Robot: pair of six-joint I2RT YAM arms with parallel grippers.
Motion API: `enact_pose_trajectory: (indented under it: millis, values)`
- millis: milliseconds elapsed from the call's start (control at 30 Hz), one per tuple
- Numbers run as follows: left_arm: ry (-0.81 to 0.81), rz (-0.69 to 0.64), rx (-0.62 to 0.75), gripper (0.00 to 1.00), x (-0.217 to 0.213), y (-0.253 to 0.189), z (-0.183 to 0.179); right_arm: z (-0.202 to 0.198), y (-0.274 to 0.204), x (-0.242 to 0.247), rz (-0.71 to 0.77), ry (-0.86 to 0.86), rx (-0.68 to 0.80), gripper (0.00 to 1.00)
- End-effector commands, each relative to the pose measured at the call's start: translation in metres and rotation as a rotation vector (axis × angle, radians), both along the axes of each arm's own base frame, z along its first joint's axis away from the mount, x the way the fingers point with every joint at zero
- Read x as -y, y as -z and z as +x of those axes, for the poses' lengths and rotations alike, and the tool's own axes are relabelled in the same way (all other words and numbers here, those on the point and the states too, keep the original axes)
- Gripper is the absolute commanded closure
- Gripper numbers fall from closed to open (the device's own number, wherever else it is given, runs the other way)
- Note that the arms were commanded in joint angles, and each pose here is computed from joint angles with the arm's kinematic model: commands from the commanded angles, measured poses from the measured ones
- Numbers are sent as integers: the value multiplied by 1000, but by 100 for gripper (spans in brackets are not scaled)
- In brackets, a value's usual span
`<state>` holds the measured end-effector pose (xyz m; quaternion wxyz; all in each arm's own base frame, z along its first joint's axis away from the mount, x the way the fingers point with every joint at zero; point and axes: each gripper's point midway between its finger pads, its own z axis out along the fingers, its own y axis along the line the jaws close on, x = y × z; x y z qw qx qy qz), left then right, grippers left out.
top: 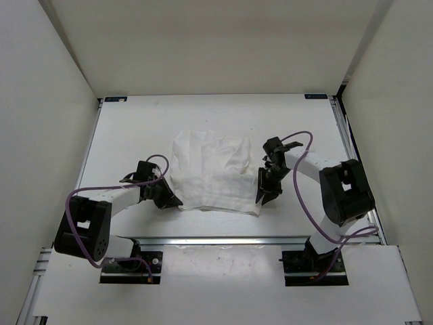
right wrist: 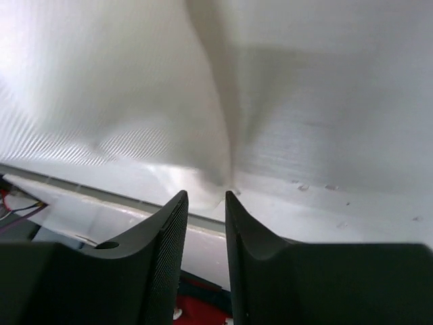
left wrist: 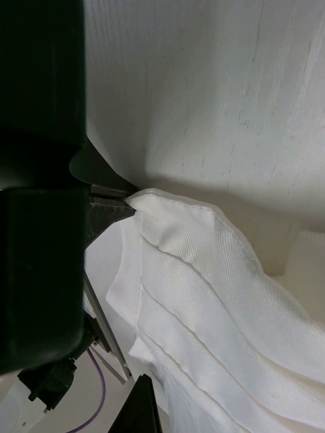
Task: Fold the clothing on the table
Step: Flatten the skirt out
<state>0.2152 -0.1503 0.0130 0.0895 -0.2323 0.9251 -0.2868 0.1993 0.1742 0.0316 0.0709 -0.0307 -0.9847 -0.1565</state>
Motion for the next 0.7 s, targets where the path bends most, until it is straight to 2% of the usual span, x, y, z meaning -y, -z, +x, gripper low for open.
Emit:
enact_pose_trajectory:
  millis: [0, 100, 333, 667]
  values:
    - [34, 13, 37, 100, 3, -7, 7, -2, -18, -6, 63, 61, 8, 65]
    - [46, 25, 42, 100, 3, -8, 8, -6, -18, -11, 93, 84, 4, 64]
    - [65, 29, 24, 100, 3, -5, 3, -25, -1, -5, 35, 98, -61, 64]
    - [74, 39, 14, 100, -2, -2, 1, -24, 27, -12, 24, 93, -59, 63]
